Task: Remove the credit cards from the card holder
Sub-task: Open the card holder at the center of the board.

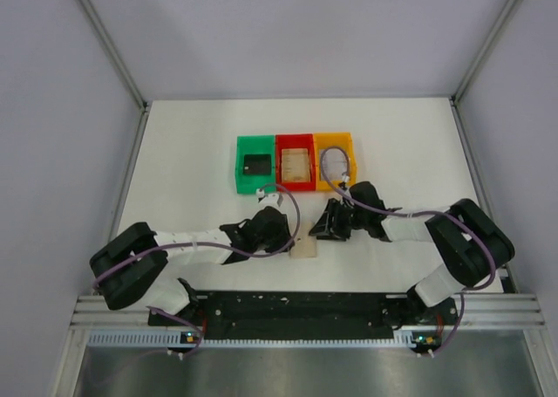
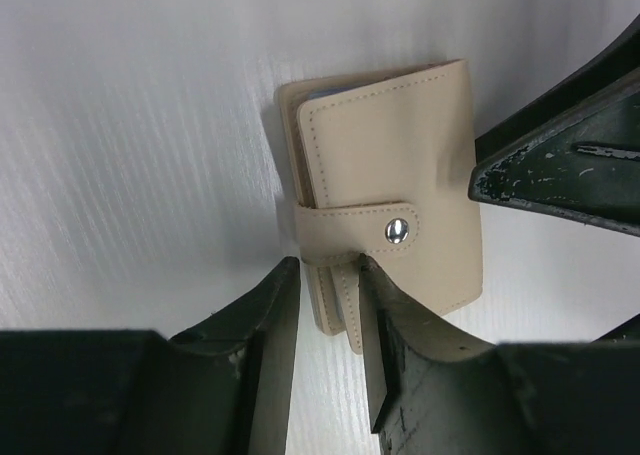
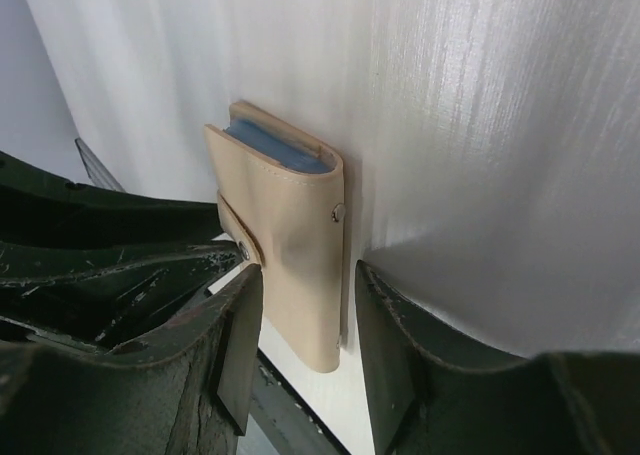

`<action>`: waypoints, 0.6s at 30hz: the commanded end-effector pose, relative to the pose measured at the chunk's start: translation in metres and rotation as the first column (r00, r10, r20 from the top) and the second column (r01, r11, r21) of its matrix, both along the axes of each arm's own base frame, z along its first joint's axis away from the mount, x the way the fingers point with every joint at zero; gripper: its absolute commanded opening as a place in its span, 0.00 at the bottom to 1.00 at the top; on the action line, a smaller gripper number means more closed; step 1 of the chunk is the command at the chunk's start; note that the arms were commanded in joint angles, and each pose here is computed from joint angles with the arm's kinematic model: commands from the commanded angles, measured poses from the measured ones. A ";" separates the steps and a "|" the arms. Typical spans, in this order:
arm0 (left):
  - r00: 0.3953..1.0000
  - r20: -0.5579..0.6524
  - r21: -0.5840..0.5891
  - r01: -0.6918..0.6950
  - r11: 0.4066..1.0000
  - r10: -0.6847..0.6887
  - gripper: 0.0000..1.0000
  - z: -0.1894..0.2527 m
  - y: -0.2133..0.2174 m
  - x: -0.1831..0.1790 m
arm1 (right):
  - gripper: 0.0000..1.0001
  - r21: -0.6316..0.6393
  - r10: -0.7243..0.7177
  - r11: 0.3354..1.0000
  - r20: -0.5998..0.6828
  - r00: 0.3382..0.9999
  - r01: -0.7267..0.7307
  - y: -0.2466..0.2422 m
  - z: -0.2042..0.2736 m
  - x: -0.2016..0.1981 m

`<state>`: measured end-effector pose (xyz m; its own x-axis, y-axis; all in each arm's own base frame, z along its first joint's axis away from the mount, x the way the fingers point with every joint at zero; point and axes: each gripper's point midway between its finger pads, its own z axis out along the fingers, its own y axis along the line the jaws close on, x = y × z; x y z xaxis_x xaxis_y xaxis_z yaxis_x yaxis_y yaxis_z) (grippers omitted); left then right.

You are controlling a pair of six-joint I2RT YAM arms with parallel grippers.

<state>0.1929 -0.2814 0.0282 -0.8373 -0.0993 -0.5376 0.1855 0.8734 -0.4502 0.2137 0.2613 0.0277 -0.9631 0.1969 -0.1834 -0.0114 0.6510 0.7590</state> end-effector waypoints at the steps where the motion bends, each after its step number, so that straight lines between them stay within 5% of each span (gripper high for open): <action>1: 1.000 0.000 -0.064 -0.021 0.998 0.021 0.33 0.007 -0.013 0.004 | 0.43 0.011 0.022 1.000 -0.019 1.000 -0.022 0.002 -0.012 -0.009; 12: 0.999 -0.025 -0.135 -0.029 0.990 0.025 0.20 0.004 -0.019 -0.001 | 0.38 0.088 0.050 0.995 -0.005 0.999 -0.049 0.012 -0.013 -0.010; 18: 0.998 -0.018 -0.132 -0.054 0.990 0.052 0.17 0.004 -0.014 0.001 | 0.13 0.101 0.063 0.993 0.043 0.997 -0.067 0.015 -0.004 -0.007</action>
